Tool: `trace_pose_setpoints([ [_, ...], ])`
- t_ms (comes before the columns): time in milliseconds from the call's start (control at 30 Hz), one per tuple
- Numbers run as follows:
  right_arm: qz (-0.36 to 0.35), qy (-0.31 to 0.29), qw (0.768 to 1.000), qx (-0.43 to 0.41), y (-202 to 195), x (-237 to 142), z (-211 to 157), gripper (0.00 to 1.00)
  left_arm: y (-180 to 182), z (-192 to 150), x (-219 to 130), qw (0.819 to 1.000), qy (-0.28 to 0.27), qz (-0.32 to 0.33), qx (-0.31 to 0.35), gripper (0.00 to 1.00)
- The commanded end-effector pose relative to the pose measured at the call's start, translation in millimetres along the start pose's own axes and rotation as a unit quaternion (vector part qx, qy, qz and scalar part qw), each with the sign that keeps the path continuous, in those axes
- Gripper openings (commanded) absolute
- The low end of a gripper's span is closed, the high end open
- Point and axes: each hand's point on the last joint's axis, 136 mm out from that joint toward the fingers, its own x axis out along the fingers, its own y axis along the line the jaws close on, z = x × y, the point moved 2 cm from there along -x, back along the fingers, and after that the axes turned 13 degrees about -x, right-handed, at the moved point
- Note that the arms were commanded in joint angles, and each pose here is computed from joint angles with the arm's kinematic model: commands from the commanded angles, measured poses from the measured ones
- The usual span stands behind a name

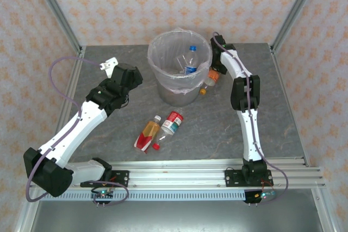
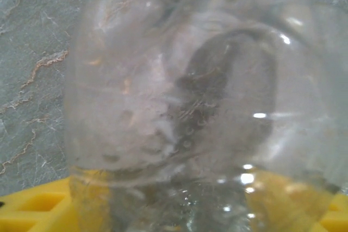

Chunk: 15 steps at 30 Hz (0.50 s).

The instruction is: Put the plastic bottles in the bin

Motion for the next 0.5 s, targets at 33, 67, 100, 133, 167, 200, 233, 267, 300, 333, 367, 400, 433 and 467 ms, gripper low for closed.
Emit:
trace_pose_setpoints([
  [33, -0.004, -0.004, 1.000, 0.001, 0, -6, -1, 0.59, 6, 9, -2, 1.000, -0.017, 0.013, -0.005, 1.00],
  [67, -0.003, -0.008, 1.000, 0.000, 0, -8, 1, 0.58, 6, 8, -1, 1.000, -0.016, 0.013, -0.005, 1.00],
  [100, -0.002, -0.012, 1.000, -0.001, 0, -11, 2, 0.57, 5, 8, -1, 1.000, -0.016, 0.013, -0.005, 1.00],
  [133, 0.000, -0.018, 1.000, -0.002, 0, -14, 4, 0.56, 5, 8, -1, 1.000, -0.016, 0.013, -0.005, 1.00],
  [167, 0.007, -0.025, 1.000, -0.004, 2, -17, 5, 0.54, 5, 8, 0, 1.000, -0.015, 0.013, -0.005, 1.00],
  [200, 0.014, -0.033, 0.999, -0.006, 3, -21, 7, 0.51, 5, 7, 0, 1.000, -0.015, 0.012, -0.005, 1.00],
  [233, 0.018, -0.042, 0.999, -0.007, 4, -25, 8, 0.49, 4, 7, 0, 1.000, -0.014, 0.012, -0.004, 1.00],
  [267, 0.020, -0.051, 0.998, -0.008, 3, -30, 9, 0.46, 4, 7, 1, 1.000, -0.014, 0.013, -0.003, 1.00],
  [300, 0.019, -0.056, 0.998, -0.008, 2, -33, 9, 0.45, 4, 8, 0, 1.000, -0.015, 0.013, -0.004, 1.00],
  [333, 0.018, -0.065, 0.998, -0.008, 0, -37, 11, 0.44, 4, 7, 0, 1.000, -0.014, 0.013, -0.003, 1.00],
  [367, 0.019, -0.071, 0.997, -0.010, -1, -41, 11, 0.44, 5, 7, 1, 1.000, -0.014, 0.014, -0.002, 1.00],
  [400, 0.020, -0.080, 0.997, -0.010, -1, -47, 12, 0.43, 5, 9, 0, 1.000, -0.015, 0.013, -0.003, 1.00],
  [433, 0.022, -0.086, 0.996, -0.010, -2, -50, 11, 0.43, 4, 8, 0, 1.000, -0.015, 0.013, -0.002, 1.00],
  [467, 0.026, -0.094, 0.995, -0.011, -3, -55, 12, 0.43, 5, 8, 0, 1.000, -0.015, 0.013, -0.002, 1.00],
])
